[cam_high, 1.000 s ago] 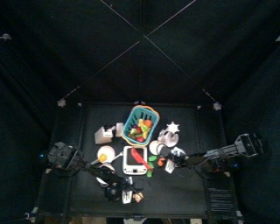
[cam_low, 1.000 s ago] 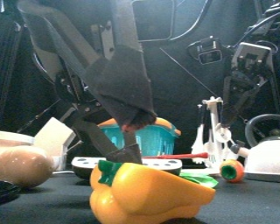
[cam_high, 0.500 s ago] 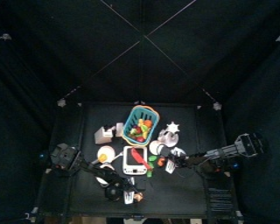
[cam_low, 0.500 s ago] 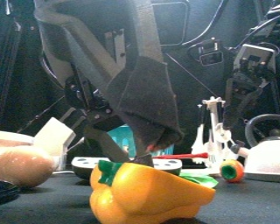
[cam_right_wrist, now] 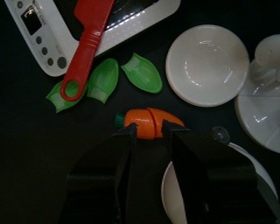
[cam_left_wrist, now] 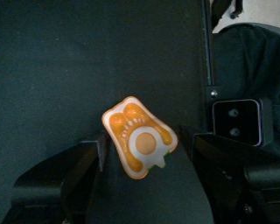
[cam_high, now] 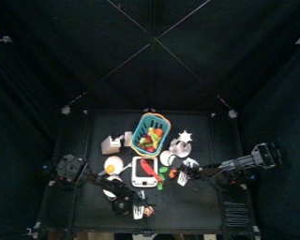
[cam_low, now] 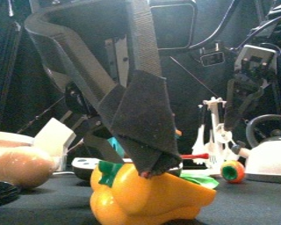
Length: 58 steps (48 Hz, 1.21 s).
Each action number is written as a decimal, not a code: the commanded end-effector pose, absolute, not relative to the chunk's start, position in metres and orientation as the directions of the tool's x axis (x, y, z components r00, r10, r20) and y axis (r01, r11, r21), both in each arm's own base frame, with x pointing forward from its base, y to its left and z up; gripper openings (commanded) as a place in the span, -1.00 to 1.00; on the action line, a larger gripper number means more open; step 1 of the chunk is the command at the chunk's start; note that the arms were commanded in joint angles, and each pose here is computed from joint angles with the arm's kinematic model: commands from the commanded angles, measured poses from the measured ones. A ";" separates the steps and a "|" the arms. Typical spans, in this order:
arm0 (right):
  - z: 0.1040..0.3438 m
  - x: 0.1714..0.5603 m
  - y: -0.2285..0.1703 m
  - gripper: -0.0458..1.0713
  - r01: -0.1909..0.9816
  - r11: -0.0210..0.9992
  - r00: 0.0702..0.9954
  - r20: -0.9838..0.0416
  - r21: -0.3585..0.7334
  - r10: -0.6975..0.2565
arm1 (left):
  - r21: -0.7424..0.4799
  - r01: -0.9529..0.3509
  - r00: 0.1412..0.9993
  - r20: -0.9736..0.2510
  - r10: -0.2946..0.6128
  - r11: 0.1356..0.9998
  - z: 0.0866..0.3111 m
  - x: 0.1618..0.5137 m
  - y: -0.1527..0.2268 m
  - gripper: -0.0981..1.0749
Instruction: Grab squash half on table
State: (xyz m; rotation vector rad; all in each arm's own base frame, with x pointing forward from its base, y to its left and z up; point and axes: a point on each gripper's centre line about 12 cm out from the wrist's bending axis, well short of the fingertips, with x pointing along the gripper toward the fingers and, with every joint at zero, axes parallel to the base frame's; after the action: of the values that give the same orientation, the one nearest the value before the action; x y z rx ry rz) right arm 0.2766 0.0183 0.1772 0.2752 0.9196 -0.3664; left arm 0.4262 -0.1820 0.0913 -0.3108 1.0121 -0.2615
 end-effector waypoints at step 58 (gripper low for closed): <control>0.182 0.277 0.019 0.35 0.417 0.905 0.567 -0.803 0.087 -0.183 | -0.193 0.286 0.470 -0.825 -0.312 0.939 0.146 0.407 -0.155 0.89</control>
State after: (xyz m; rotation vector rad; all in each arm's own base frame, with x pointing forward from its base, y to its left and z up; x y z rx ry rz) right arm 0.2759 0.0181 0.1763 0.2727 0.9220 -0.3670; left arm 0.4041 -0.1535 0.1285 -0.0284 1.0408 -0.3523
